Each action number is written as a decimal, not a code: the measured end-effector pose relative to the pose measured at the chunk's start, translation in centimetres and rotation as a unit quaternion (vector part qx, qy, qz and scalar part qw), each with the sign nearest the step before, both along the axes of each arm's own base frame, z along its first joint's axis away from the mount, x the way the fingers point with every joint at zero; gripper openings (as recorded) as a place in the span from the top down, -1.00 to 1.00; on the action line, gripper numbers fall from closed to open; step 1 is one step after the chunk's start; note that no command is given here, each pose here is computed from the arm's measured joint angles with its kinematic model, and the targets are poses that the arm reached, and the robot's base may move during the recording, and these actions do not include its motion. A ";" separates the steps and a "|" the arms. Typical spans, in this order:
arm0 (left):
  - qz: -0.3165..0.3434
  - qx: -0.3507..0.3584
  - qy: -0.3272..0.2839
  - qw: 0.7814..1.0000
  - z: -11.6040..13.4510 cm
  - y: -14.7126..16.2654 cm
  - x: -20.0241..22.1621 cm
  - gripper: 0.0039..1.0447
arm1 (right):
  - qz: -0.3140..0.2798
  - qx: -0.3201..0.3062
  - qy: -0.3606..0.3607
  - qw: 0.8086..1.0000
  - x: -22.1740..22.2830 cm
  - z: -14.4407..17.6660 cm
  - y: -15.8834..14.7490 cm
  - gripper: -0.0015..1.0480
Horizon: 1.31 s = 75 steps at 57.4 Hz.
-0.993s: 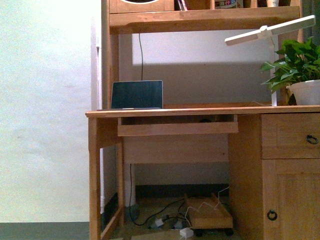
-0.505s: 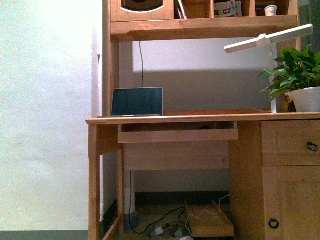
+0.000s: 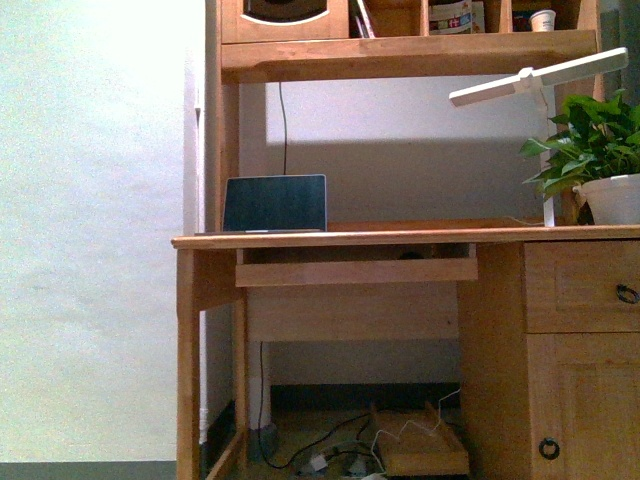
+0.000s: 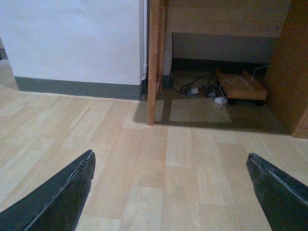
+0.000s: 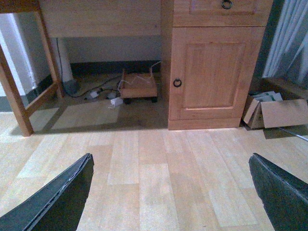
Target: Place mouse
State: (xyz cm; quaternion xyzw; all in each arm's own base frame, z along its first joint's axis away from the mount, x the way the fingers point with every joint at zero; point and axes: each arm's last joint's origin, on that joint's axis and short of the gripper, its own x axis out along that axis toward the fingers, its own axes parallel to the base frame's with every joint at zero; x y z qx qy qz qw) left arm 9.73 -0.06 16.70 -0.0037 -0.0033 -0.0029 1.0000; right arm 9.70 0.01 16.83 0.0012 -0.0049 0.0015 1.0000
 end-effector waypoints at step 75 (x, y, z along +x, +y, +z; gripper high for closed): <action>0.000 0.000 0.000 1.000 0.0 0.0 0.0 -0.86 | 0.000 0.000 0.000 1.000 0.0 0.0 0.0 -0.86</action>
